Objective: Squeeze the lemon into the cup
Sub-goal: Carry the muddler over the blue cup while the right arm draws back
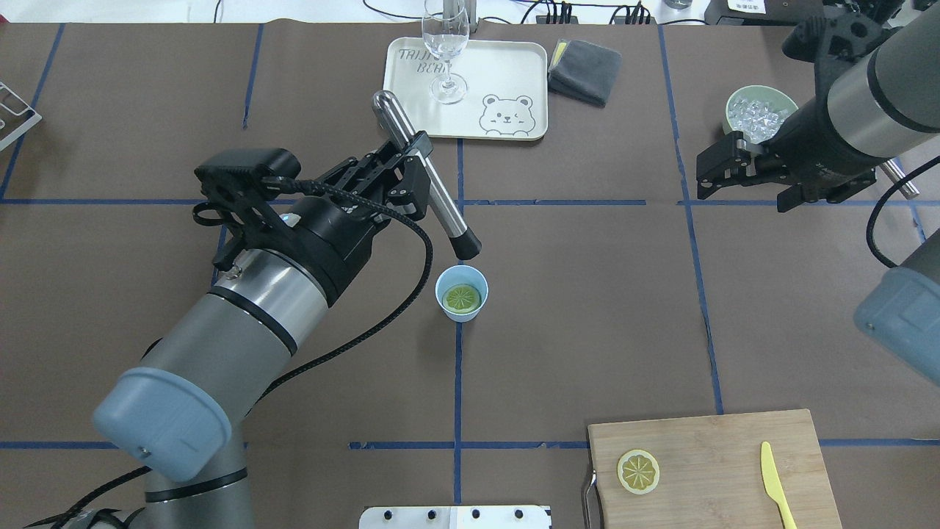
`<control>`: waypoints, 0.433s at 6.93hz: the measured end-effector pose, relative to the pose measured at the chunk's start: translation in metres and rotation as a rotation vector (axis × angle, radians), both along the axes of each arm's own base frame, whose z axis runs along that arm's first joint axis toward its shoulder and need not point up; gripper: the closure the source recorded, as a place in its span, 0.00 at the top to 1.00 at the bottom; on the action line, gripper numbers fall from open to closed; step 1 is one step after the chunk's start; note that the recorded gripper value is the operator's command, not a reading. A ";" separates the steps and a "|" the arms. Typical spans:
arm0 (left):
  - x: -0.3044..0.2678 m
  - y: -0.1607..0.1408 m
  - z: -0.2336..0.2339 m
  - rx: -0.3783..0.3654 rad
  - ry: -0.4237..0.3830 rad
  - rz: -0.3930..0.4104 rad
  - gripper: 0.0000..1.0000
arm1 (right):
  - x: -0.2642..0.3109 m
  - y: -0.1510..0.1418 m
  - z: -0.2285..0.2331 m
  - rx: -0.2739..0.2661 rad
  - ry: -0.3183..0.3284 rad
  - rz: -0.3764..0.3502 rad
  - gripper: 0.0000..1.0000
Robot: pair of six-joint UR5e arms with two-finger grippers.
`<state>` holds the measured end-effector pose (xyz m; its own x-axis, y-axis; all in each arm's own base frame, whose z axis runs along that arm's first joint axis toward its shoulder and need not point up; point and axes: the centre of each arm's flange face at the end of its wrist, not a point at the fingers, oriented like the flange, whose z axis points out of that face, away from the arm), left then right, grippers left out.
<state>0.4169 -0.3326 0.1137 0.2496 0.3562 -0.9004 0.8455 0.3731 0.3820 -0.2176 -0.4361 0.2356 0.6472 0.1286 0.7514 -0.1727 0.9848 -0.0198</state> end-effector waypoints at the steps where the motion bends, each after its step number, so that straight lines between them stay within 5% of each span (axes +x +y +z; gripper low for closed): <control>1: 0.006 -0.002 0.008 0.062 -0.057 -0.027 0.00 | 0.011 -0.003 0.010 0.011 0.011 -0.018 1.00; 3: 0.020 -0.005 0.020 0.116 -0.173 -0.054 0.00 | 0.053 -0.014 0.052 0.064 0.069 -0.078 1.00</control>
<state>0.4365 -0.3373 0.1336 0.4182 0.4364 -0.7966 0.7815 0.2741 0.5604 -0.1649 -0.4503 0.2877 0.7039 0.0290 0.7097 -0.0945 0.9941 0.0531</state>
